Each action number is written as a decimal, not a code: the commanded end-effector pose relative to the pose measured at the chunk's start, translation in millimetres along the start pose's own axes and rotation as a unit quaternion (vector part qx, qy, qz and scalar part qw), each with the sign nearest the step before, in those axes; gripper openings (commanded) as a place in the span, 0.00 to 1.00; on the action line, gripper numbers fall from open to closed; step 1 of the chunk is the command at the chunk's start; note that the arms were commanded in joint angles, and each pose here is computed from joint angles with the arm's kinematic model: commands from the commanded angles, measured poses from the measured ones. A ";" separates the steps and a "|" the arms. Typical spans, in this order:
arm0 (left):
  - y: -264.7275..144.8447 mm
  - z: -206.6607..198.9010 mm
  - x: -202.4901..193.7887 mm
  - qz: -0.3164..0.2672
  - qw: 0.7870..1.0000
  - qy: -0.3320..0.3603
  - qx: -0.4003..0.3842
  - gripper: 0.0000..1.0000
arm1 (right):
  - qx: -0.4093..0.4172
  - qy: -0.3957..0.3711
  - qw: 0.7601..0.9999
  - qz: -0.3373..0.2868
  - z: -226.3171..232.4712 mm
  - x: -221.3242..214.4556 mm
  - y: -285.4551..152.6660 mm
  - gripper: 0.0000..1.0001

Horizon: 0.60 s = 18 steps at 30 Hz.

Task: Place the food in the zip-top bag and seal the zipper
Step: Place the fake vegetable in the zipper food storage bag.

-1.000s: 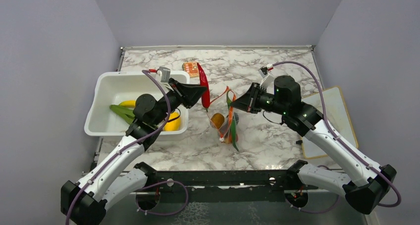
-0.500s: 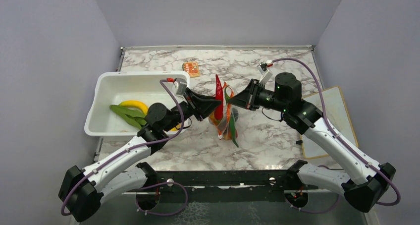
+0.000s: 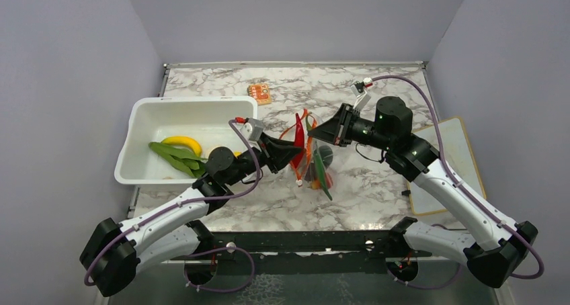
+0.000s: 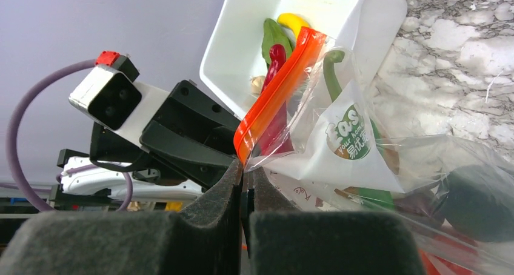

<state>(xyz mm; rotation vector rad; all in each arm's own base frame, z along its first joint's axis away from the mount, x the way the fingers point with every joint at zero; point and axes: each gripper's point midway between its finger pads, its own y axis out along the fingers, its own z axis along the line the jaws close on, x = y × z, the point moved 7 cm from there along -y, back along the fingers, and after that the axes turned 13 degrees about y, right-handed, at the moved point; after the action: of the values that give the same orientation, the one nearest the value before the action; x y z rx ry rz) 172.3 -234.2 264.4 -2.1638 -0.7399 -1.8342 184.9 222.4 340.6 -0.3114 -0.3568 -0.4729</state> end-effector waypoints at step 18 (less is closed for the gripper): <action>-13.4 -20.7 -24.2 0.011 0.990 0.087 -0.115 0.04 | 0.053 -0.023 0.998 -0.023 27.5 10.8 -6.0 0.01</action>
<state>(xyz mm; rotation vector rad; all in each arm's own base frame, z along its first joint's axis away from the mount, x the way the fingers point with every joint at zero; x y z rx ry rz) 151.6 -238.5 245.4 -2.0985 -0.5129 -2.0992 185.2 222.7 345.1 -0.2989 -0.3676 -0.4763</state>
